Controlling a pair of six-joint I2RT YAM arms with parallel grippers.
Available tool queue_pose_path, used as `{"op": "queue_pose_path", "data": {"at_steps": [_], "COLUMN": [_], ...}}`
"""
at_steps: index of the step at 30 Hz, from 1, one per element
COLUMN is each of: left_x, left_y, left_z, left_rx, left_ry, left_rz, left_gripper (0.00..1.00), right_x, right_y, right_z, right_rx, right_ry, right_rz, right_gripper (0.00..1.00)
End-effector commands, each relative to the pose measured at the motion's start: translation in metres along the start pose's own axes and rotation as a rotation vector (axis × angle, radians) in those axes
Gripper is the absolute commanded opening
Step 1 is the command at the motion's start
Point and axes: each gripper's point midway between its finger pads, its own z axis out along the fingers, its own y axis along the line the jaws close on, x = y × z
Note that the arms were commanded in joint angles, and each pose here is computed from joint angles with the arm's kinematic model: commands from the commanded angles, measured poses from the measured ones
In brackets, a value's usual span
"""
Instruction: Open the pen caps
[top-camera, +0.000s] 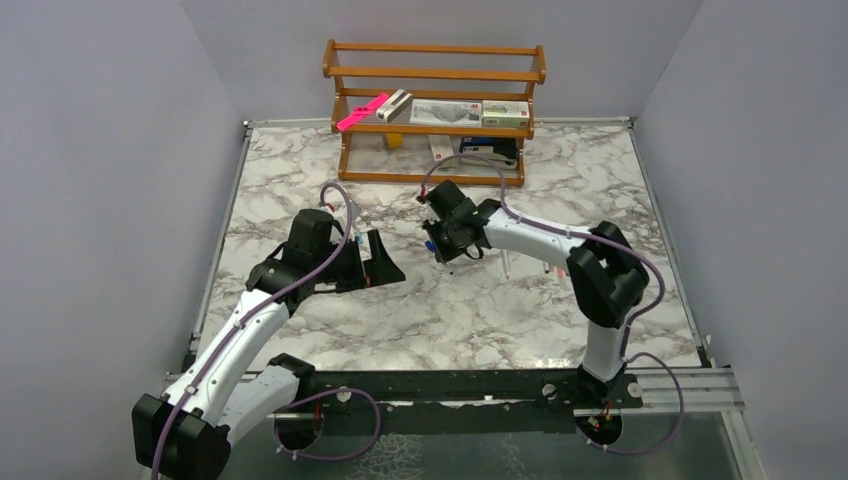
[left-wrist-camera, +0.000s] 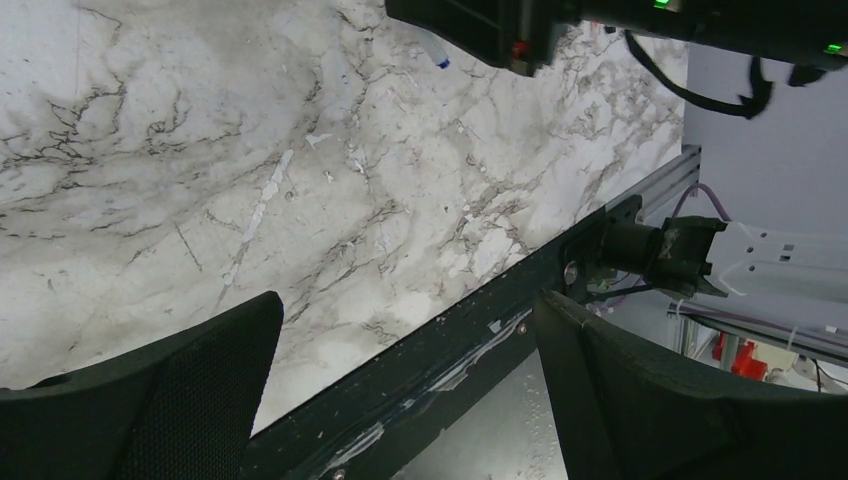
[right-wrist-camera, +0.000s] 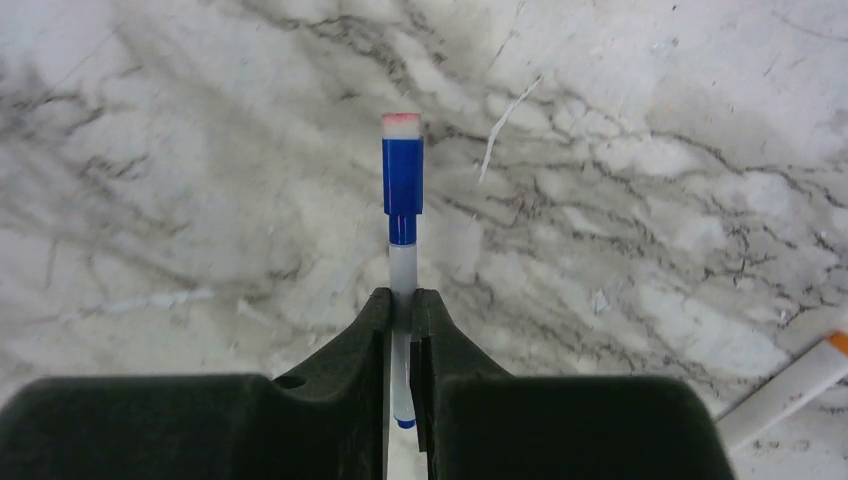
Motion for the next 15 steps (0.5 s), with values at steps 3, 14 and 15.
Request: {"op": "queue_pose_path", "data": {"at_steps": [3, 14, 15], "left_x": [0.005, 0.007, 0.005], "left_y": [-0.013, -0.04, -0.04], "left_z": [0.0, 0.015, 0.015], "left_rx": [0.099, 0.374, 0.376], "left_ry": [-0.009, -0.051, -0.059], "left_rz": [0.0, -0.187, -0.197], "left_gripper": [0.99, 0.99, 0.99], "right_x": [0.008, 0.029, 0.027], "right_y": [0.035, 0.078, 0.082], "right_z": [-0.064, -0.121, -0.126], "right_rx": [-0.211, -0.508, -0.531], "right_ry": [-0.068, -0.127, -0.138], "right_rz": [0.047, 0.207, 0.216], "right_gripper": [0.07, 0.07, 0.07]}}
